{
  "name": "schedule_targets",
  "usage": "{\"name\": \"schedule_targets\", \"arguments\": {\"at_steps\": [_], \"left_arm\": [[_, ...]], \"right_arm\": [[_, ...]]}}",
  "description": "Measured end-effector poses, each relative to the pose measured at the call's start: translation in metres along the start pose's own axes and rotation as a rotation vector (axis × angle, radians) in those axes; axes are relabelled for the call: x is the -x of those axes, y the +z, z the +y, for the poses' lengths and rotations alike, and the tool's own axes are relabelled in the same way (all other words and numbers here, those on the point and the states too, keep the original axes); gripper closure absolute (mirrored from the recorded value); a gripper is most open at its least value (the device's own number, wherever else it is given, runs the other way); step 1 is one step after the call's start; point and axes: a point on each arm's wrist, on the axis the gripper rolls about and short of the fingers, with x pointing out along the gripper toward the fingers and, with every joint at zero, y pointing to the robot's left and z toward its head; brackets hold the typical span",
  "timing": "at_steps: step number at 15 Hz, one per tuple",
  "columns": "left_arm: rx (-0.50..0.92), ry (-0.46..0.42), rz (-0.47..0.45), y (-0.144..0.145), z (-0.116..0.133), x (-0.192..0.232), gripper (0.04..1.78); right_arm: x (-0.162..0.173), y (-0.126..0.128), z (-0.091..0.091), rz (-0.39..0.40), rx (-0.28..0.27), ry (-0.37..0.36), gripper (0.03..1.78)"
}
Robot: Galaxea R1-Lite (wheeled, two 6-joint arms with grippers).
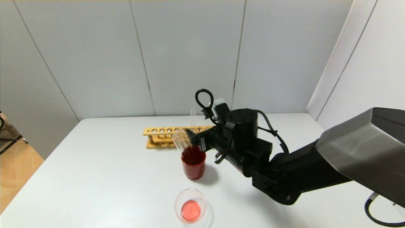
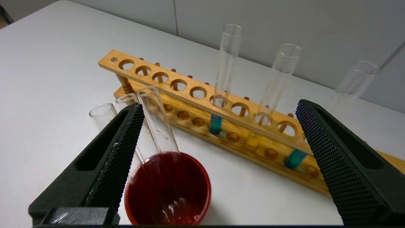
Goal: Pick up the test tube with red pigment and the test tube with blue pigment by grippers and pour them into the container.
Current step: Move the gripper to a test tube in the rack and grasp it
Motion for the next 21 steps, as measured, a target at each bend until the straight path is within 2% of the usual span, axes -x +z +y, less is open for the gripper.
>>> {"name": "schedule_targets", "arguments": {"at_steps": [6, 9, 11, 12, 17, 21], "left_arm": [[0.001, 0.000, 0.000, 0.000, 0.000, 0.000, 0.07], [0.000, 0.000, 0.000, 0.000, 0.000, 0.000, 0.07], [0.000, 0.000, 0.000, 0.000, 0.000, 0.000, 0.07], [0.000, 0.000, 0.000, 0.000, 0.000, 0.000, 0.07], [0.001, 0.000, 0.000, 0.000, 0.000, 0.000, 0.07], [0.000, 0.000, 0.000, 0.000, 0.000, 0.000, 0.07]], "right_arm": [[0.062, 0.008, -0.034, 0.021, 0.008, -0.059, 0.06], [0.095, 0.009, -0.053, -0.005, -0.010, -0.158, 0.06], [0.108, 0.007, -0.066, -0.034, -0.030, -0.239, 0.06], [0.112, 0.005, -0.070, -0.045, -0.040, -0.257, 0.06], [0.118, -0.002, -0.080, -0.031, -0.053, -0.283, 0.06], [0.092, -0.001, -0.090, -0.052, -0.061, -0.318, 0.06]]}}
